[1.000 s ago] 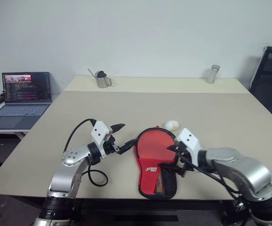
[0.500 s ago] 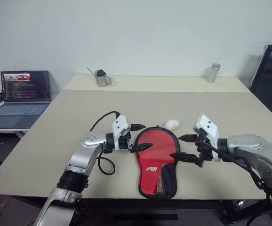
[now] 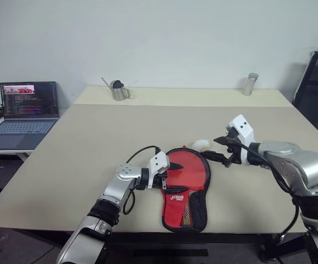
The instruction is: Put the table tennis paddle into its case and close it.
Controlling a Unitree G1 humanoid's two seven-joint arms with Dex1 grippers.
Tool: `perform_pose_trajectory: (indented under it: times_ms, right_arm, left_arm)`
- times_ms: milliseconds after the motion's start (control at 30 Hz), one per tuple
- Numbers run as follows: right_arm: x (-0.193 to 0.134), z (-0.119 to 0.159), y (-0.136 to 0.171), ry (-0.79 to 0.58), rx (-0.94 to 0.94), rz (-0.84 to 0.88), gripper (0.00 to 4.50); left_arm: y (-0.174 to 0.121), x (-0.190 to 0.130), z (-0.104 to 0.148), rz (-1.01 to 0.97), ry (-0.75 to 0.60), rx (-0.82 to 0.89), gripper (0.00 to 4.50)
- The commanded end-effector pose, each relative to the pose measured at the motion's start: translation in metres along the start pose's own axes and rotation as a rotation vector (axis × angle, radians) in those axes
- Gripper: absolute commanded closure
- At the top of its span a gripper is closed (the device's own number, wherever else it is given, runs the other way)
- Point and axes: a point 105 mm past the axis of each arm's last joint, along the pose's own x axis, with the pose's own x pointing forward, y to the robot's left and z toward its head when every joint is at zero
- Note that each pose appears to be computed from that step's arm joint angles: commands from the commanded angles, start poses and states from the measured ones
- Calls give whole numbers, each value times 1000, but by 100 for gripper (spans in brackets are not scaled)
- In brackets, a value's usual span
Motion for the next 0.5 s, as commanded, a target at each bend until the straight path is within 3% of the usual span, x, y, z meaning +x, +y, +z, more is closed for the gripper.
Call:
perform_pose_trajectory:
  times_ms: [33,200,500]
  right_arm:
    - [14,15,-24,-37,19,-70,0]
    - [43,10,-50,-25,125,-134,0]
    - [78,-3,-57,-3,227,-133,0]
  left_arm:
    - [1,2,8,-3,-15,41,2]
    - [-4,8,9,-3,-29,40,2]
    - [-10,7,9,4,-31,40,2]
